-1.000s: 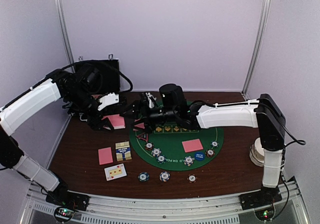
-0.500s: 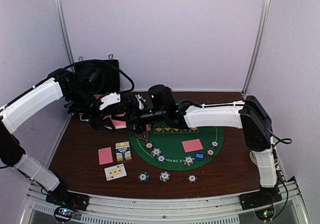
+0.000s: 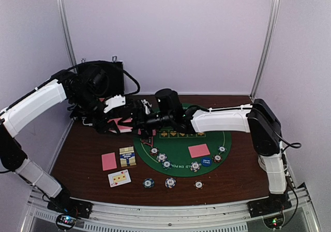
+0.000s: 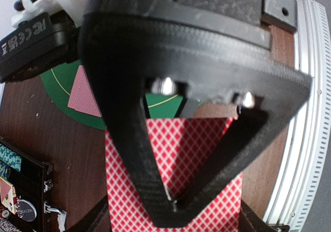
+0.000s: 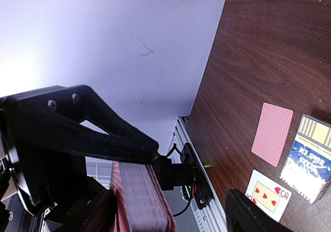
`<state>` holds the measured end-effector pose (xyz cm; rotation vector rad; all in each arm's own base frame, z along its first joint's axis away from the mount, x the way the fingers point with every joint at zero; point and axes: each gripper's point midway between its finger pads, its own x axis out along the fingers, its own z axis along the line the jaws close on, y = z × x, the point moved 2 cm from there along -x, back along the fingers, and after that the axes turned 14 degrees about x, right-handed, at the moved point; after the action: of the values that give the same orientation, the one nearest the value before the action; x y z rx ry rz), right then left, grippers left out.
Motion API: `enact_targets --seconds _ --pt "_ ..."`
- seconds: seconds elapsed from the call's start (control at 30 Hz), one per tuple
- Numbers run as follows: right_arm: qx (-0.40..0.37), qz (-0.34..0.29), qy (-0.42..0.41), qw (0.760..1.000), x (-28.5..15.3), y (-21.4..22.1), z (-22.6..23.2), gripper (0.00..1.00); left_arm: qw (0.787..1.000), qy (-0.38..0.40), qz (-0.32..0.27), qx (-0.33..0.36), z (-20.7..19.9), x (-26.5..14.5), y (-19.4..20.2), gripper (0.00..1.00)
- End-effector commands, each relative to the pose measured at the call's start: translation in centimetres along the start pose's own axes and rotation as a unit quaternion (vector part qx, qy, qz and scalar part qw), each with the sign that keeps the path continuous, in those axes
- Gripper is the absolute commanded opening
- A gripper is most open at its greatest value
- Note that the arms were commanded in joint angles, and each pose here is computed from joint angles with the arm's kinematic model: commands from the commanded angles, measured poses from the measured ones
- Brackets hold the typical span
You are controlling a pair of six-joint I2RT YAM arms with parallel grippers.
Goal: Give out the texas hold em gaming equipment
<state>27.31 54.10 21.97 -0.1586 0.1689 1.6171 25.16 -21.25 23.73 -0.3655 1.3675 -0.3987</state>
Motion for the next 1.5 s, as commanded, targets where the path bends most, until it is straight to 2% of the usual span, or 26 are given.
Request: enact_targets --seconds 0.0,0.17,0.37,0.53,0.7,0.93,1.1,1.47 --pt "0.012 -0.012 0.021 1.000 -2.0 -0.6 -1.2 0.73 0.999 -0.029 -0.035 0.009 1.1 -1.7 -1.8 0.00" --pt "0.004 -0.013 0.020 1.000 -2.7 -0.6 -0.5 0.72 0.999 -0.028 -0.034 0.009 1.0 -1.8 -1.7 0.00" --pt "-0.013 0.001 -0.008 1.000 -2.8 -0.1 2.1 0.77 0.999 -0.029 -0.032 0.008 0.9 -1.7 -1.6 0.00" --pt "-0.024 0.015 -0.002 1.000 -3.0 0.2 3.3 0.75 0.999 -0.028 -0.028 0.005 0.9 -1.7 -1.4 0.00" --pt "-0.024 0.022 0.030 0.999 -4.0 0.2 2.6 0.64 0.999 -0.027 -0.026 0.006 0.9 -1.7 -1.4 0.00" --pt "-0.028 0.030 0.068 0.997 -4.9 0.3 1.6 0.60 0.999 -0.024 -0.028 0.005 1.0 -1.6 -1.5 0.00" --pt "-0.033 0.029 0.060 0.997 -5.2 0.2 2.6 0.52 0.999 -0.025 -0.026 0.006 1.0 -1.6 -1.5 0.00" --pt "-0.033 0.023 0.036 0.999 -6.5 0.4 4.5 0.23 0.999 -0.025 -0.025 0.006 1.0 -1.6 -1.5 0.00"
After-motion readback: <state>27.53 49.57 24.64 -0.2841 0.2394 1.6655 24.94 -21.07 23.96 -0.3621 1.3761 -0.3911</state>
